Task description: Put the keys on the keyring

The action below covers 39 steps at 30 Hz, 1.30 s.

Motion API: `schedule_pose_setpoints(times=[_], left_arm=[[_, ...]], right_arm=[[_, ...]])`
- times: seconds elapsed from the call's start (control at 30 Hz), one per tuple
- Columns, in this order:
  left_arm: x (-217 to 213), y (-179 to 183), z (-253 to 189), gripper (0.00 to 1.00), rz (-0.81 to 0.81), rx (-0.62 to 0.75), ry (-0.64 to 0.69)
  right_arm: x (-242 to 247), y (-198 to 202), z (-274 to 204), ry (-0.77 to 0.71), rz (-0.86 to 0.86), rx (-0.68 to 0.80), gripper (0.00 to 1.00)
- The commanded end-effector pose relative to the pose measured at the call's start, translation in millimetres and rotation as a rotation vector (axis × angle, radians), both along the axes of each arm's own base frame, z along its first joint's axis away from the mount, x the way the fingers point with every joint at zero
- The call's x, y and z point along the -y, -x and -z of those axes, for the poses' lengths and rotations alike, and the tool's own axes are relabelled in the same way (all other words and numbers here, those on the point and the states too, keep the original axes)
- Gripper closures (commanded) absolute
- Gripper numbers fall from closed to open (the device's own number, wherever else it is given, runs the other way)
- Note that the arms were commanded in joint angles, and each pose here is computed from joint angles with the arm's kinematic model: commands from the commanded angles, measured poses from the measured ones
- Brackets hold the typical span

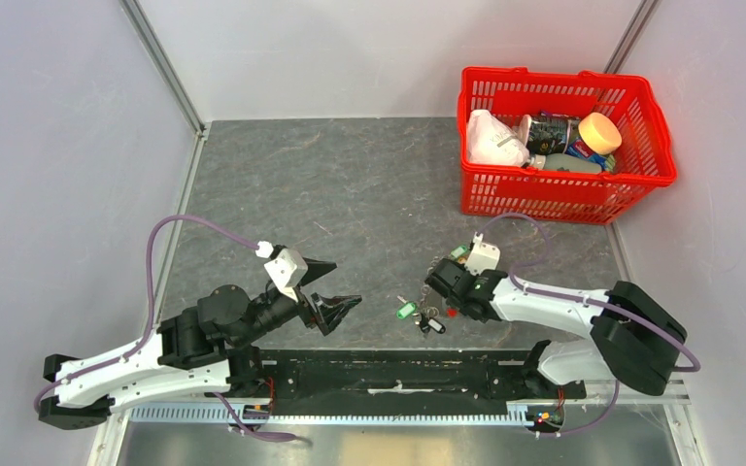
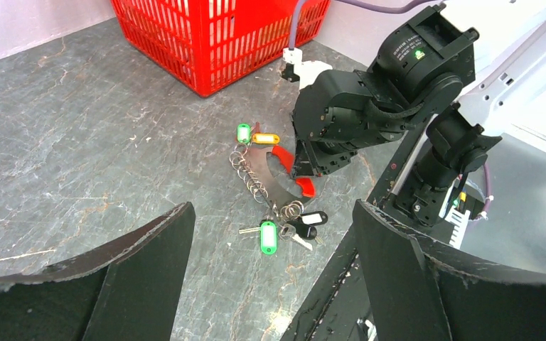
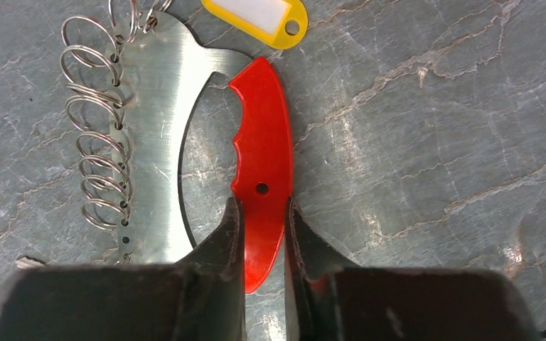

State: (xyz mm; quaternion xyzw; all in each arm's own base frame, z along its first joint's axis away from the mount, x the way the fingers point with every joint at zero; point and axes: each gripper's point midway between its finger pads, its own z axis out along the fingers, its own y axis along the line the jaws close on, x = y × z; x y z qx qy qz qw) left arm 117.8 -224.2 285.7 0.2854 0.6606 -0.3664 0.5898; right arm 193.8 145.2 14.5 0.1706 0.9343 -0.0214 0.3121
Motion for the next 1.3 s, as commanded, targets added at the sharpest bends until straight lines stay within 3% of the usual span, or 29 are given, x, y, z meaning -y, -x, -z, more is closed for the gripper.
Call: schedule_pose_setpoints(times=[0.0, 0.3, 0.37, 0.53, 0.67, 0.97, 1.27], left_arm=[[2, -1, -8, 0.12, -0.003, 0.002, 0.037], [2, -1, -10, 0.11, -0.005, 0.006, 0.039], [2, -1, -10, 0.11, -0.006, 0.007, 0.039], [3, -1, -11, 0.11, -0.004, 0.008, 0.041], [5, -1, -10, 0.11, 0.002, 0.005, 0.035], [5, 0, -10, 0.11, 0.006, -0.002, 0.038], [3, 0, -10, 0.11, 0.001, 0.000, 0.036]], right_arm=[[3, 9, 2, -0.023, -0.011, -0.020, 0.90], [-17, 20, -26, -0.161, -0.128, -0.031, 0.97], [-16, 24, -30, -0.173, -0.140, -0.032, 0.93], [-6, 16, -39, -0.161, -0.130, 0.045, 0.60], [-10, 8, -34, -0.119, -0.138, 0.042, 0.48], [-31, -4, -9, -0.091, -0.136, -0.007, 0.44], [-23, -10, -22, -0.090, -0.110, 0.054, 0.43]])
